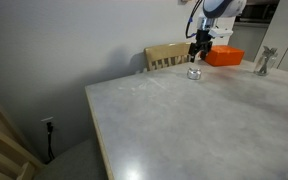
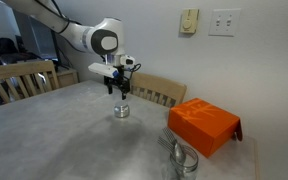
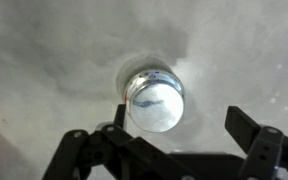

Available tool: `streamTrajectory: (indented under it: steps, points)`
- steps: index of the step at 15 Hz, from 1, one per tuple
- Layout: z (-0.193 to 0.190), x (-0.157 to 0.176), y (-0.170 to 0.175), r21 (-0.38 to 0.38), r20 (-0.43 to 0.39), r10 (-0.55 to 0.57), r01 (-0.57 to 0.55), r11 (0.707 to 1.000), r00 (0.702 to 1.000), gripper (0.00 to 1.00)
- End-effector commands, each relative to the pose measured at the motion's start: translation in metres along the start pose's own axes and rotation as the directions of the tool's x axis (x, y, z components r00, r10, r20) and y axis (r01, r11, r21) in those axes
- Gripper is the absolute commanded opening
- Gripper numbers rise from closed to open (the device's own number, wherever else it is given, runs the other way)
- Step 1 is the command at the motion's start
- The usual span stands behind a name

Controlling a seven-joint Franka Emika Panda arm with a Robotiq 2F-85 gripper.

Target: Pick up the lid off the silver container and put it on the table.

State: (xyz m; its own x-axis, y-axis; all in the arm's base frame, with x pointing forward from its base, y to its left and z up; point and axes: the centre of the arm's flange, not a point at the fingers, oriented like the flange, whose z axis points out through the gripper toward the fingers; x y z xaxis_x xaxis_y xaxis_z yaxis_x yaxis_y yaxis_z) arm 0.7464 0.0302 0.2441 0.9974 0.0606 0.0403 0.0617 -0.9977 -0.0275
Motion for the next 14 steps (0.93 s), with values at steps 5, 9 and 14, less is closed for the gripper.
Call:
streamTrajectory:
  steps: [5, 9, 14]
  points:
    - [0.042, 0.013, 0.004, -0.01, 0.031, -0.009, 0.009, 1.0, 0.999, 1.0]
    - [0.057, 0.017, 0.008, -0.02, 0.033, -0.001, 0.001, 1.0, 0.999, 1.0]
    - [0.059, 0.026, 0.019, -0.044, 0.014, 0.011, -0.01, 0.999, 1.0, 1.0]
